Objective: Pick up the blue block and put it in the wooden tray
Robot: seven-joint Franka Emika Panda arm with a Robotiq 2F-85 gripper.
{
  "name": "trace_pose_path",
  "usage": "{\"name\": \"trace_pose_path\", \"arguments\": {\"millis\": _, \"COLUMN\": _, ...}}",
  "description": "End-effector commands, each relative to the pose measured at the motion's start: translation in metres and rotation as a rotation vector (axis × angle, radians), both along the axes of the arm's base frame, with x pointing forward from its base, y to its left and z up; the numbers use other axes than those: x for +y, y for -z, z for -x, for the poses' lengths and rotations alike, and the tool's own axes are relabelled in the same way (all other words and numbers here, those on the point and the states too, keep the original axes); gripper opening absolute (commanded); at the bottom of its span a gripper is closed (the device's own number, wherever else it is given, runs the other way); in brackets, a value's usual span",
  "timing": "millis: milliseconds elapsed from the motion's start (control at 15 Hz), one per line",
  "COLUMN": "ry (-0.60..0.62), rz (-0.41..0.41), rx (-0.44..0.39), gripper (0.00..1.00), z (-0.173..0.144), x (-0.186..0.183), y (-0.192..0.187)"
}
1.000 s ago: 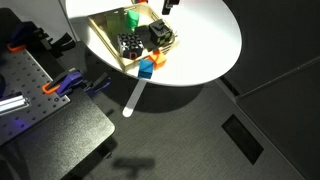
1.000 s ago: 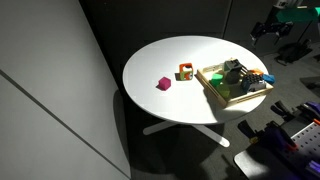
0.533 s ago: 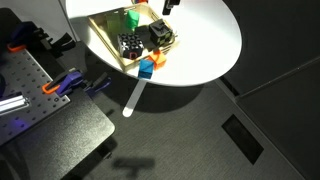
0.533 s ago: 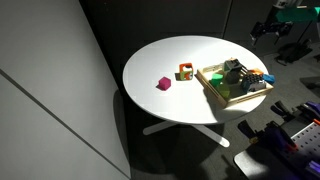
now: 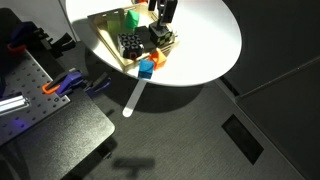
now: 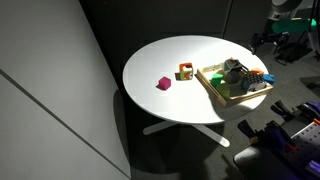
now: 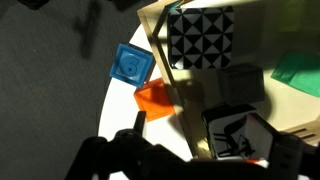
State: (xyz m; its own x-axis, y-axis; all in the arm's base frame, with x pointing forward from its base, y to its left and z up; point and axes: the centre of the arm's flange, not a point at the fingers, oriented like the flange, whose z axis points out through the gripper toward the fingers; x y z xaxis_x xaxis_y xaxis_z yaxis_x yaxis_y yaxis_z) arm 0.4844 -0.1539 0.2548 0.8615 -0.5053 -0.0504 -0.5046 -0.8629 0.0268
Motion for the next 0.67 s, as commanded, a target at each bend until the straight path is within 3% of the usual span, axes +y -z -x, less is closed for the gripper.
{"name": "trace_pose_path", "arguments": {"millis": 0, "ry": -0.027, "rz": -0.003, "rx": 0.075, "gripper": 1.00, "z": -0.004, "x": -0.013, "y": 0.021}}
{"name": "trace_pose_path", "arguments": {"millis": 267, "ry": -0.043, "rz": 0.013, "rx": 0.139, "gripper": 1.00, "z": 0.011, "x": -0.027, "y": 0.046}}
{"name": "trace_pose_path", "arguments": {"millis": 600, "ry": -0.015, "rz": 0.046, "rx": 0.138, "gripper": 1.00, "z": 0.022, "x": -0.051, "y": 0.066}}
